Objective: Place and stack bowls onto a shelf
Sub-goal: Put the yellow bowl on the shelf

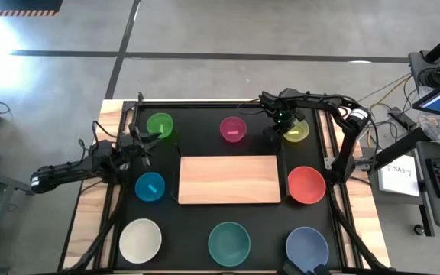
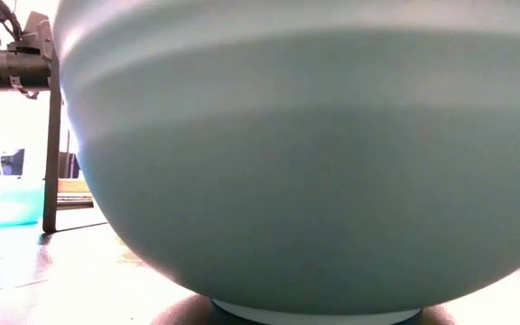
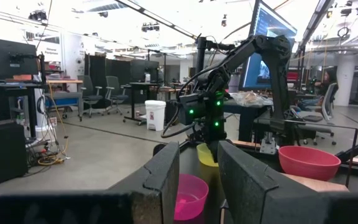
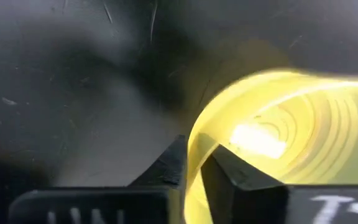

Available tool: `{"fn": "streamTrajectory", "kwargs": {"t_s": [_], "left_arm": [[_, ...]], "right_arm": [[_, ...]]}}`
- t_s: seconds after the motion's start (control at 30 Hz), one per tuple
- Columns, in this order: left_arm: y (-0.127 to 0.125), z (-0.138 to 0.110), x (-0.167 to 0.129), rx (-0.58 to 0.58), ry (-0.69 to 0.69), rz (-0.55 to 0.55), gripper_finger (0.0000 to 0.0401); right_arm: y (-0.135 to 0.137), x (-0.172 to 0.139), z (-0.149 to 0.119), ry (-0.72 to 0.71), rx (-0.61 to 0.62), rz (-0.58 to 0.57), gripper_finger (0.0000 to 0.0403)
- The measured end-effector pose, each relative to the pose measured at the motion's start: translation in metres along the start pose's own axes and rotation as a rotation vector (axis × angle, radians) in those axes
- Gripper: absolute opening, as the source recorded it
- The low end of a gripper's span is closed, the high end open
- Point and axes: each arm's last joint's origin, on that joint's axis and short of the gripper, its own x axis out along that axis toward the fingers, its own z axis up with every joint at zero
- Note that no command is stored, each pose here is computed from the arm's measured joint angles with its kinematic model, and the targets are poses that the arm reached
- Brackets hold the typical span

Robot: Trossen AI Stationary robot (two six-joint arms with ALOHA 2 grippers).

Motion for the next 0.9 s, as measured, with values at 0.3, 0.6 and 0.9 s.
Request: {"fn": "streamTrajectory", "kwargs": {"t_s": [0.3,0.6,0.9], "left_arm": [[0.000,0.000,0.000,0.000,0.000,0.000,0.0095],[0.000,0.000,0.000,0.000,0.000,0.000,0.0095],[0.000,0.000,0.000,0.000,0.000,0.000,0.0095]], "right_arm": [[0.000,-0.003,-0.001,-0.005,-0.006,0.001,0.0008],[-0.004,-0.040,-0.007,-0.131,0.014,0.037,0.0008],[0.014,-0.104,-0.024,-0.351,-0.018,0.113,0.0008]]}}
